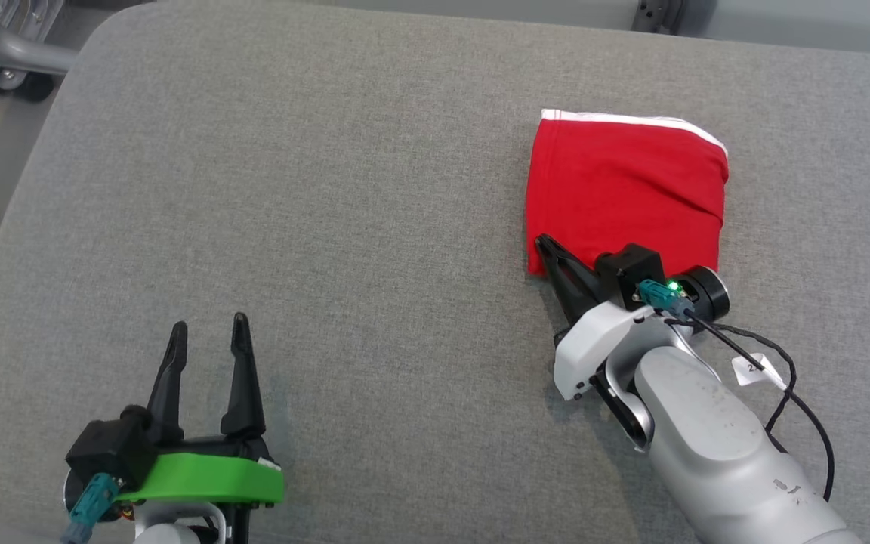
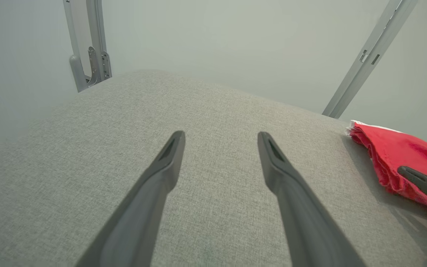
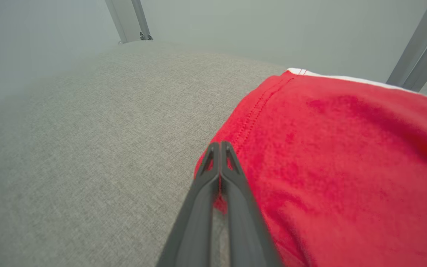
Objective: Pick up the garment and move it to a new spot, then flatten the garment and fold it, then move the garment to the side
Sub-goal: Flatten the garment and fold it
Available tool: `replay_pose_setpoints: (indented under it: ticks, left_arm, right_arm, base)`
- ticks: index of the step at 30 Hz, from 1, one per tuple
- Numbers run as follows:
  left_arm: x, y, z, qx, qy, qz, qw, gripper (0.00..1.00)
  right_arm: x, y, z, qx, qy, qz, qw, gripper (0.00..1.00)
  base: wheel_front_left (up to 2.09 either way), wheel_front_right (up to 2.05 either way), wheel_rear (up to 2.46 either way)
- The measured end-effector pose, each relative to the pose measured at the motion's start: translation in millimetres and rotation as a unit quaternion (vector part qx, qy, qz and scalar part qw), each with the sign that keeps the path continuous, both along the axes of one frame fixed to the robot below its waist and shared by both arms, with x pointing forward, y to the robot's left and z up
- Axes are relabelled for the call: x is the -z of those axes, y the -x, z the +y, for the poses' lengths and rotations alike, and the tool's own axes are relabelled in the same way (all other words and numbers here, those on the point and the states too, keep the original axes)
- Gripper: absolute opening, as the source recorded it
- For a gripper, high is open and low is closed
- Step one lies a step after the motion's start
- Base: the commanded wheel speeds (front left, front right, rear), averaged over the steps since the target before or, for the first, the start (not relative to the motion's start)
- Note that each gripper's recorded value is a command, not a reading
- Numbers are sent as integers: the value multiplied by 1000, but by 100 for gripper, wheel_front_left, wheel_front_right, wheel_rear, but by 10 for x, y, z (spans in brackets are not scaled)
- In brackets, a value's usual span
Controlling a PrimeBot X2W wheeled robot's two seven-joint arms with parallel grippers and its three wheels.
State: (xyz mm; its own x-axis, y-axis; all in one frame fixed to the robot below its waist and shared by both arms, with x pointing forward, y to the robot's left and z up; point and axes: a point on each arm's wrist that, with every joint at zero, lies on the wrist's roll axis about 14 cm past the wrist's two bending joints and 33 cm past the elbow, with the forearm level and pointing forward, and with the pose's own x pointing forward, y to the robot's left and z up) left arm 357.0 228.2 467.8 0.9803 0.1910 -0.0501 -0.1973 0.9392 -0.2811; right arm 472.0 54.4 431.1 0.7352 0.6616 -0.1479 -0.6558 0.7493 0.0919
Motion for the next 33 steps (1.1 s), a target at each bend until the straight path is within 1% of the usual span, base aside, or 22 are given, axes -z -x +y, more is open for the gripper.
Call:
replay_pose_setpoints:
  ticks: [3, 6, 7, 8, 9, 10, 15, 18, 21, 24, 27, 33]
  left_arm:
    - [21, 73, 31, -6, -3, 4, 1000, 100]
    - [25, 142, 47, -6, -10, 6, 1000, 100]
    - [17, 161, 50, -5, -12, 5, 1000, 100]
    - [10, 184, 56, -4, -16, 4, 1000, 100]
    - [7, 208, 55, -3, -19, 4, 1000, 100]
    - [5, 230, 50, -1, -21, 4, 1000, 100]
    - [-28, 333, -4, 13, -27, -3, 1000, 100]
    - [-70, 375, -32, 21, -27, -12, 999, 100]
    - [-119, 384, -79, 32, -28, -22, 999, 100]
    - [-135, 395, -166, 50, -25, -27, 998, 100]
    - [-119, 419, -199, 58, -25, -25, 998, 100]
    - [-121, 421, -229, 65, -26, -27, 997, 100]
  right_arm:
    - [-152, 33, -46, 6, -11, -18, 1000, 0]
    - [-338, 57, -228, 33, -22, -45, 998, 0]
    - [-402, 67, -309, 44, -21, -57, 997, 9]
    - [-471, 85, -410, 56, -18, -72, 996, 39]
    - [-521, 111, -517, 68, -13, -84, 994, 67]
    - [-552, 144, -618, 79, -9, -92, 993, 100]
    - [-656, 374, -1425, 170, 15, -119, 978, 100]
    - [-738, 554, -1888, 230, 20, -130, 964, 100]
    - [-763, 771, -2209, 272, 29, -136, 952, 100]
    - [-697, 977, -2396, 301, 35, -126, 945, 100]
    - [-603, 1128, -2508, 319, 42, -112, 940, 100]
    - [-510, 1246, -2607, 342, 36, -94, 934, 100]
  base:
    - [0, 0, 0]
    - [0, 0, 0]
    - [0, 0, 0]
    - [0, 0, 0]
    - [0, 0, 0]
    - [0, 0, 0]
    - [0, 0, 0]
    - [0, 0, 0]
    - [0, 0, 0]
    - [0, 0, 0]
    - [0, 0, 0]
    - [0, 0, 0]
